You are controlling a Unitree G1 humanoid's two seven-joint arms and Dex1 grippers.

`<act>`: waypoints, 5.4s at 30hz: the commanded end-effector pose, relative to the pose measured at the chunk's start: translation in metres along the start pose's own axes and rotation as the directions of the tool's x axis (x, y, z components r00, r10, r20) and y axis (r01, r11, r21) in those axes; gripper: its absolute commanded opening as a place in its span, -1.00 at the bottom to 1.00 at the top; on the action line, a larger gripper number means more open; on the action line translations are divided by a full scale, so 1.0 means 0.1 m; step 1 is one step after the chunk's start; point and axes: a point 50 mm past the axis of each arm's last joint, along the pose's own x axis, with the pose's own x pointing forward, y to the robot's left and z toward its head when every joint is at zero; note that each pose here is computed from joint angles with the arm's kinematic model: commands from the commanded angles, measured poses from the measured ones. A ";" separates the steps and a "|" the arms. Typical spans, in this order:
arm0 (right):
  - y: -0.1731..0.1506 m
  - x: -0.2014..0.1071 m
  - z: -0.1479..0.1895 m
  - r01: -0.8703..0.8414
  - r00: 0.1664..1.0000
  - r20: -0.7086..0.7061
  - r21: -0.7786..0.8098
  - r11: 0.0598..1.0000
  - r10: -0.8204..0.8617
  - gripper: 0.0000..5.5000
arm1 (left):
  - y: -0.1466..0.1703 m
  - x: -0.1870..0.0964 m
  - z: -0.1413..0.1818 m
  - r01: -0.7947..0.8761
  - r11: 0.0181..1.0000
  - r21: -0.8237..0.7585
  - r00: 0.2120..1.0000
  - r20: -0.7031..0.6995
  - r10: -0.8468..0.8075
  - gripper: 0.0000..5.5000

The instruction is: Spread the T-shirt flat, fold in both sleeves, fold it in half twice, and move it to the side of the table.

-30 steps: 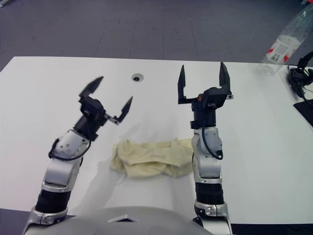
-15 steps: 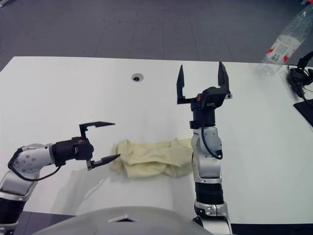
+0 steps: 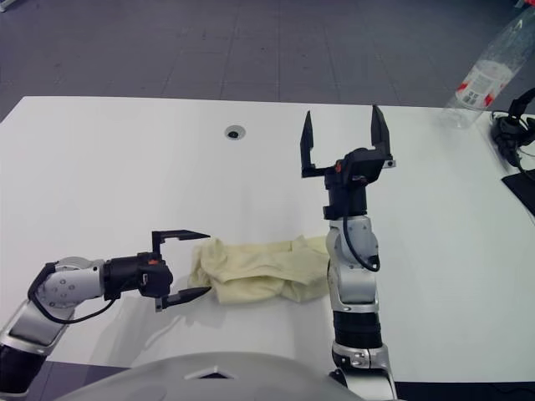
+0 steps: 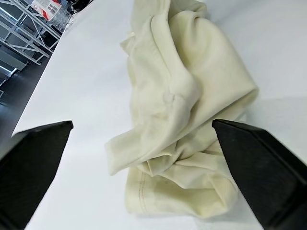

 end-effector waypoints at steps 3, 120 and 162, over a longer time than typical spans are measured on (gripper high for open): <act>0.02 0.02 0.01 -0.020 1.000 0.003 -0.017 1.000 0.020 0.96 | 0.09 0.00 0.07 -0.037 0.999 0.004 0.998 0.045 0.037 0.96; -0.62 -1.08 0.06 -0.974 0.076 -0.636 0.117 0.193 0.768 0.48 | -0.35 0.52 0.12 -0.061 0.997 -0.044 0.996 0.060 0.063 -1.00; -0.71 -0.93 0.18 -0.935 0.152 -0.522 0.199 0.293 0.839 -0.99 | -0.19 0.42 0.04 -0.063 0.998 -0.002 0.997 0.040 0.063 -1.00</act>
